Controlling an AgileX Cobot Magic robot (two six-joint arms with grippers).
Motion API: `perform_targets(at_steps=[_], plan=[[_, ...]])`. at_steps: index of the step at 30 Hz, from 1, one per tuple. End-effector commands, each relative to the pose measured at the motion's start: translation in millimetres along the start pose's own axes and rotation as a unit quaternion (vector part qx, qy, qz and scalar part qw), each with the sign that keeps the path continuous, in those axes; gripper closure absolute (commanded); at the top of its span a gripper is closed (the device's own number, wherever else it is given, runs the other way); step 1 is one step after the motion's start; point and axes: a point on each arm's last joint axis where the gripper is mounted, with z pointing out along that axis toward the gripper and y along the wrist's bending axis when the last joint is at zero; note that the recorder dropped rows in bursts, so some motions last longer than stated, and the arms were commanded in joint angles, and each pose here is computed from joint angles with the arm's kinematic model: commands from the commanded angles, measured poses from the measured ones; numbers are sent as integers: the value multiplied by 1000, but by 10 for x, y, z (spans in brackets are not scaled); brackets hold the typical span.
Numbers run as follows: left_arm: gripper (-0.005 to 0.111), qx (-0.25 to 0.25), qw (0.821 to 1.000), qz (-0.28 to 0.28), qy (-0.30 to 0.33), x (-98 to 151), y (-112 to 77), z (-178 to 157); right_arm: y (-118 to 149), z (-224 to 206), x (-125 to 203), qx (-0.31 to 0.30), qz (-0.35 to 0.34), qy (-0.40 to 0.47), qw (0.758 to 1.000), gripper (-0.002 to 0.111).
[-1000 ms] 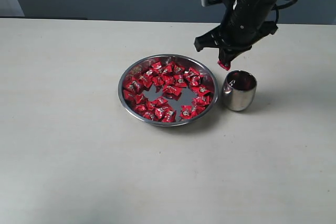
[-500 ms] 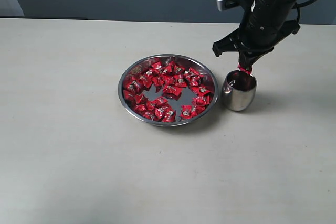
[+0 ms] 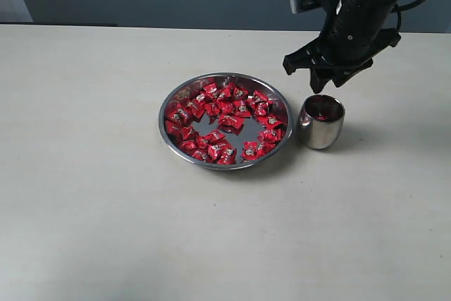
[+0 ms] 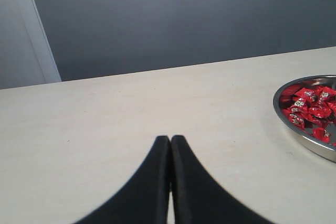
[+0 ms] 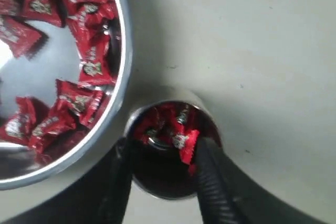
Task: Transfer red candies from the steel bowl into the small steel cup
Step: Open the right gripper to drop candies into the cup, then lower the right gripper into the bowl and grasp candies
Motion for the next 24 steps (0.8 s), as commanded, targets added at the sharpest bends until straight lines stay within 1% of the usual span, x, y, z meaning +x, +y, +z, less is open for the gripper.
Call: perform_targets(at_steps=[1,4,8,10,13,19,24], plan=[[106,4,1000,-4,-4,0,-6,-2,273,-52,-101,-86,-19,-63,994,69],[106,4,1000,-4,-4,0,-6,-2,502,-47,-204,-120,-37,-121,985,69],[106,4,1000,-4,-4,0,-6,-2,720,53,-301,-121,-50,-171,977,69],[106,4,1000,-4,-4,0,-6,-2,804,167,-311,-121,-56,-170,976,69],[106,4,1000,-4,-4,0,-6,-2,892,386,-282,-123,-66,-143,980,69],[106,4,1000,-4,-4,0,-6,-2,940,783,-231,-121,-70,-101,985,69],[106,4,1000,-4,-4,0,-6,-2,939,954,-235,-114,-68,-102,986,69]])
